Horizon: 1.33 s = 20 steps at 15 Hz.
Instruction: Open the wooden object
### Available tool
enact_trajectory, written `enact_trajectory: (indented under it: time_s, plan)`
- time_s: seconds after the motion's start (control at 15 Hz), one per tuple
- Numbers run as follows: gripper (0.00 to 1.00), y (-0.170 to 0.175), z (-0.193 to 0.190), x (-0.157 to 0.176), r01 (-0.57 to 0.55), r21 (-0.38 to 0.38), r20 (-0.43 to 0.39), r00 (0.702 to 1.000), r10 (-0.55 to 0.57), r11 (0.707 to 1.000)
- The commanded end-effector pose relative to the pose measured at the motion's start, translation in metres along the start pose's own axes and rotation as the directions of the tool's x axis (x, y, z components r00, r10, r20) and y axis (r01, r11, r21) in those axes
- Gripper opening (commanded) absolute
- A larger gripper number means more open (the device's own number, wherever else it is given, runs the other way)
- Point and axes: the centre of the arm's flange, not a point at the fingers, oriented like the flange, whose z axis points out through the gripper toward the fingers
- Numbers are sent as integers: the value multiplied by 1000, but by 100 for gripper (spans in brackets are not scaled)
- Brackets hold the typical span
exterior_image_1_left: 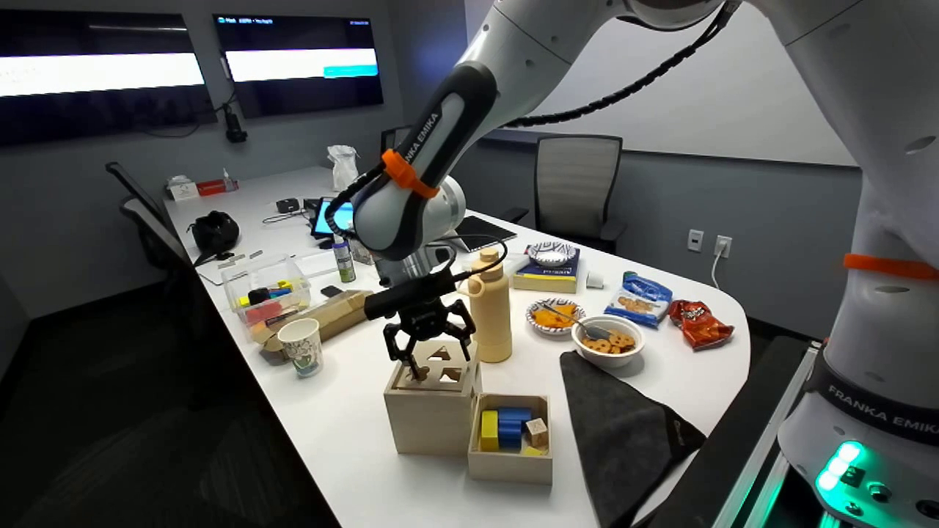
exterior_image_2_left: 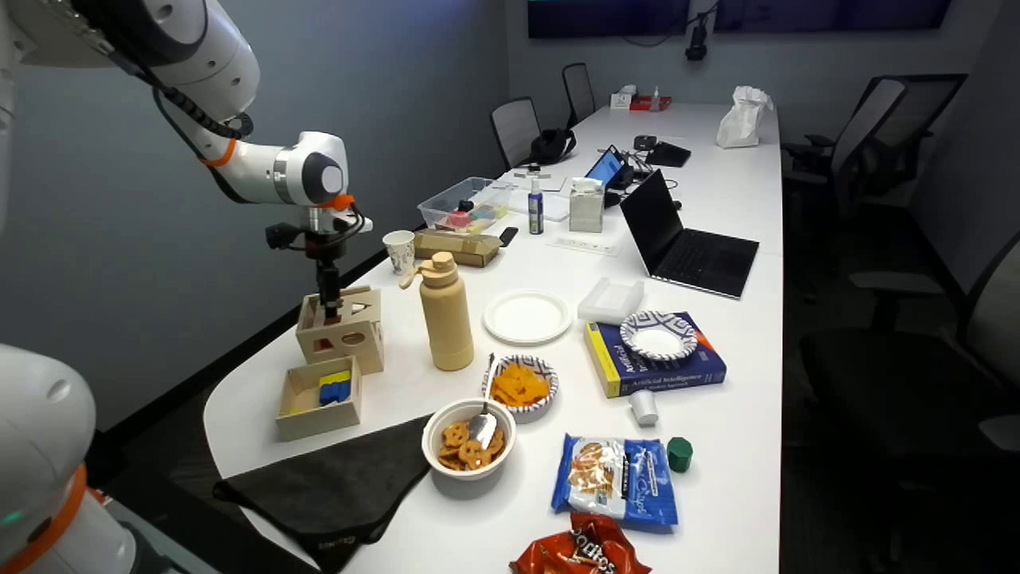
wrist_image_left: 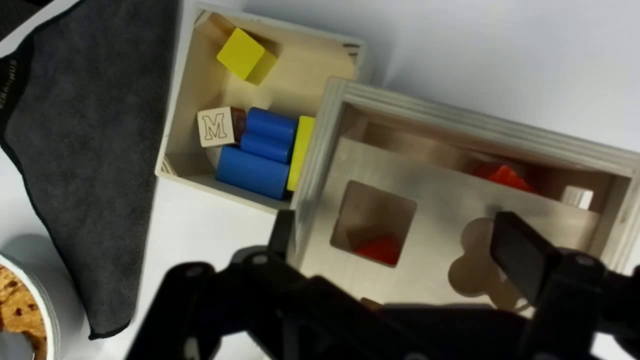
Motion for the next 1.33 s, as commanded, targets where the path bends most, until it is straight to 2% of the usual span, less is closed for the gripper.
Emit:
enact_trajectory:
  time_s: [0.0, 0.53, 1.27]
  plan:
    - [100, -15, -2, 9, -24, -30, 3, 1000, 24, 999]
    - [100, -19, 6, 19, -50, -70, 29, 998, 52, 996]
    - [100, -18, 8, 28, -108, -86, 25, 994, 110, 990]
